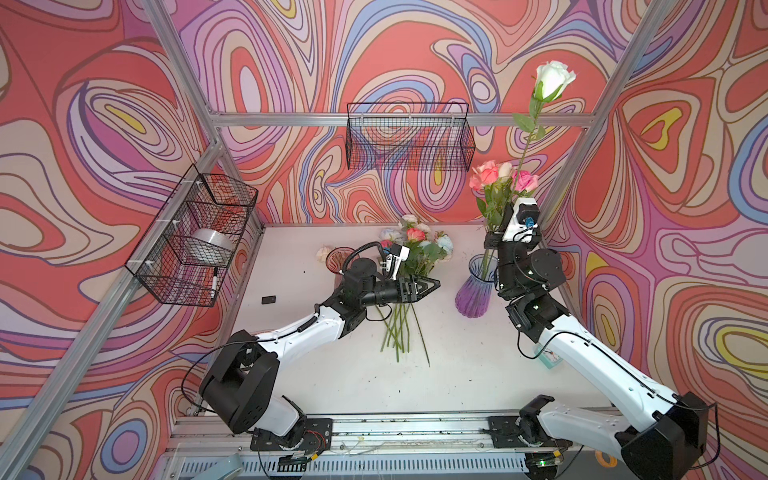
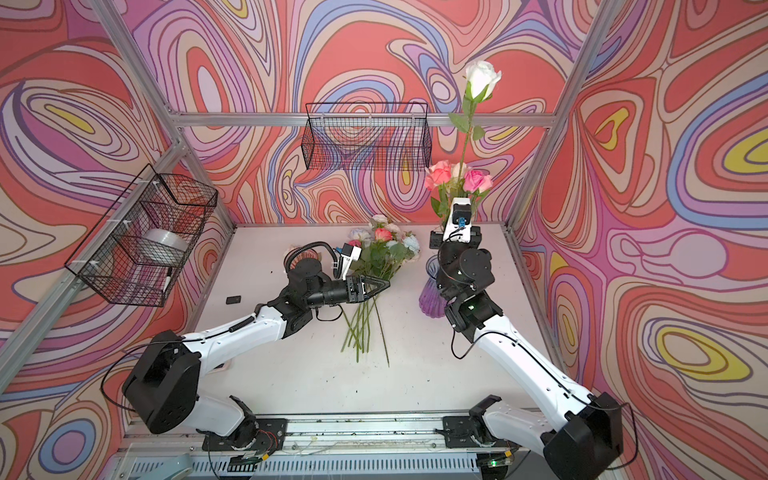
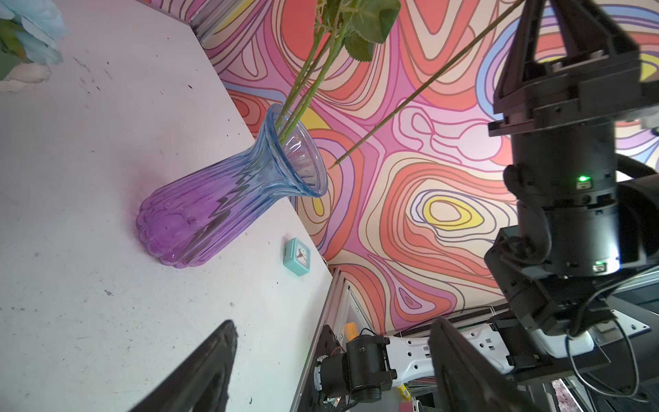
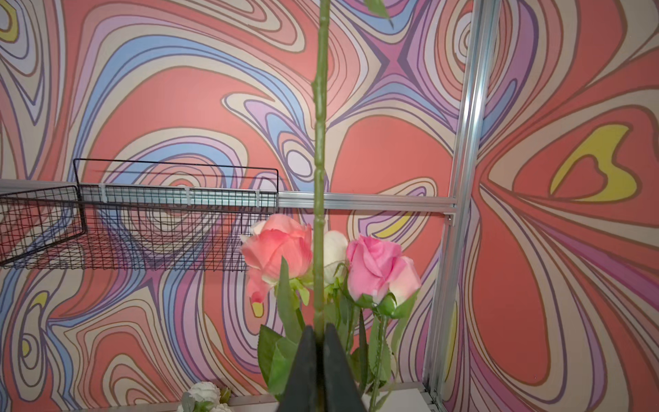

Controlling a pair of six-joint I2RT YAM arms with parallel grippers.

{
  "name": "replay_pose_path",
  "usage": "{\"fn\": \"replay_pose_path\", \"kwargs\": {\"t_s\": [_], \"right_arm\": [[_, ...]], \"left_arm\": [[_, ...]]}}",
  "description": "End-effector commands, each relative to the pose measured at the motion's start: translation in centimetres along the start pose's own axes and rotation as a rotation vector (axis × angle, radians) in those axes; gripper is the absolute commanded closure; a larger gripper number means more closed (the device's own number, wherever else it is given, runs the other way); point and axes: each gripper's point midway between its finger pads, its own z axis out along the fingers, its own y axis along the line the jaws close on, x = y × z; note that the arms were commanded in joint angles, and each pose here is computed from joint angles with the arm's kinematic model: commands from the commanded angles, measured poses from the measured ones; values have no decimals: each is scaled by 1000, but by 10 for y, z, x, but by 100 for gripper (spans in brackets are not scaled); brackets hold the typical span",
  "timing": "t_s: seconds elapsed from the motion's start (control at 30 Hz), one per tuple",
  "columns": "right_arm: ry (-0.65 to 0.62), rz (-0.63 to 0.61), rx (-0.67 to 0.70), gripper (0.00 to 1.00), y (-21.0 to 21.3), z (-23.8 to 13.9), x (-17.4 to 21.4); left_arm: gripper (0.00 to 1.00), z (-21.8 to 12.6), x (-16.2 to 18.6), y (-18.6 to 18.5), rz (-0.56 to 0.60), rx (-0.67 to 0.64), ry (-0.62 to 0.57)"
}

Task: Arrange the flowers into the vase
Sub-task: 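Lower the white rose stem into the purple vase and open the right gripper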

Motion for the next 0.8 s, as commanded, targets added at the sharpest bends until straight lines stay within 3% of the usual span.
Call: {"fn": "replay_pose_path", "kwargs": {"t_s": [0.0,0.23,0.77], "right_arm": [[-13,71,50,100,-16,1,1],[7,85,70,100,-23,9,17],[210,104,99,100,-28,-14,99]], "left_arm": [[15,2,-6,-14,31,43,-9],[15,2,-5,-15,40,40,-7],[14,4,0,-14,46,28,8]]}}
